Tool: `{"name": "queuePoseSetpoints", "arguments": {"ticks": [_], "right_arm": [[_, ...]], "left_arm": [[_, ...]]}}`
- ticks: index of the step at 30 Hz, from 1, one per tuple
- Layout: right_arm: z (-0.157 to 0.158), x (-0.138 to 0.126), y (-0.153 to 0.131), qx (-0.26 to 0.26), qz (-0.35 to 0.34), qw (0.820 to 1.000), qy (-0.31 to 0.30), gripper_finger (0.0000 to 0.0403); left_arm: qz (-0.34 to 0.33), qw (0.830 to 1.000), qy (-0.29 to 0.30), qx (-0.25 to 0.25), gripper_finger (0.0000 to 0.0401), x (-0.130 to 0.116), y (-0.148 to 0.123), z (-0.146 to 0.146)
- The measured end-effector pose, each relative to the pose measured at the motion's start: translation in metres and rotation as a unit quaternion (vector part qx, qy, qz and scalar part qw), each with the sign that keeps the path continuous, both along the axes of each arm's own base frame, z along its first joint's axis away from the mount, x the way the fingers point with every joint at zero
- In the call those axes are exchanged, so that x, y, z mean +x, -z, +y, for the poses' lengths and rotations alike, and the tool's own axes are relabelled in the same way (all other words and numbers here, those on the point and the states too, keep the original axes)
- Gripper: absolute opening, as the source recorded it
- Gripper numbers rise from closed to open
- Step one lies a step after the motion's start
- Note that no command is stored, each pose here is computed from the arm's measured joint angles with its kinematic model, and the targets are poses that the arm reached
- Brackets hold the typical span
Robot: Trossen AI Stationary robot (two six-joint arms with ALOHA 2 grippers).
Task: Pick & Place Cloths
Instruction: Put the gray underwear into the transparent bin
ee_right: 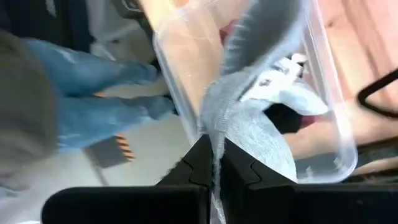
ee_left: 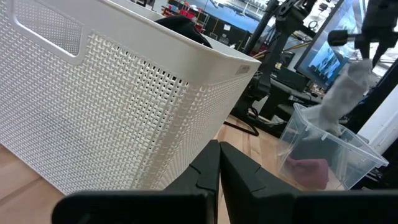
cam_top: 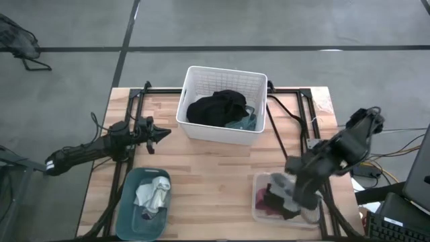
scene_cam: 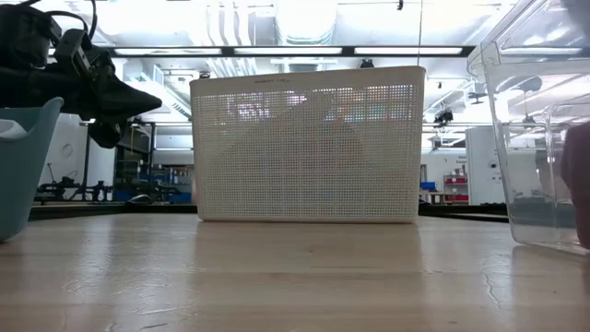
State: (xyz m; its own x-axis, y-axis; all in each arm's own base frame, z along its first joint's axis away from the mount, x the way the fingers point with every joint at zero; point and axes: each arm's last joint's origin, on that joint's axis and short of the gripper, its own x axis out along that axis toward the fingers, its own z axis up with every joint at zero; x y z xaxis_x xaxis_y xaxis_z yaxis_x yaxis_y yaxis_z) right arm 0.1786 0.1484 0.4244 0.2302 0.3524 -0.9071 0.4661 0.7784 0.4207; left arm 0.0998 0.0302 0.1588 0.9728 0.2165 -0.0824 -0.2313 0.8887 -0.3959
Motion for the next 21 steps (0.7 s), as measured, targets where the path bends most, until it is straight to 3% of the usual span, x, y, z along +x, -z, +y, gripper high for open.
{"name": "queuePoseSetpoints", "arguments": {"ticks": [12,21], "right_arm": [[0.046,0.057,0.071,-0.101,0.061,0.974,-0.192,0.0008],[0.062,0.058,0.135,-0.119,0.143,0.948,-0.26,0.0008]], "left_arm": [[0.0,1.0,0.0,0.0,0.0014,0.0,0.0,0.0],[0.0,1.0,0.0,0.0,0.0014,0.0,0.0,0.0]]}}
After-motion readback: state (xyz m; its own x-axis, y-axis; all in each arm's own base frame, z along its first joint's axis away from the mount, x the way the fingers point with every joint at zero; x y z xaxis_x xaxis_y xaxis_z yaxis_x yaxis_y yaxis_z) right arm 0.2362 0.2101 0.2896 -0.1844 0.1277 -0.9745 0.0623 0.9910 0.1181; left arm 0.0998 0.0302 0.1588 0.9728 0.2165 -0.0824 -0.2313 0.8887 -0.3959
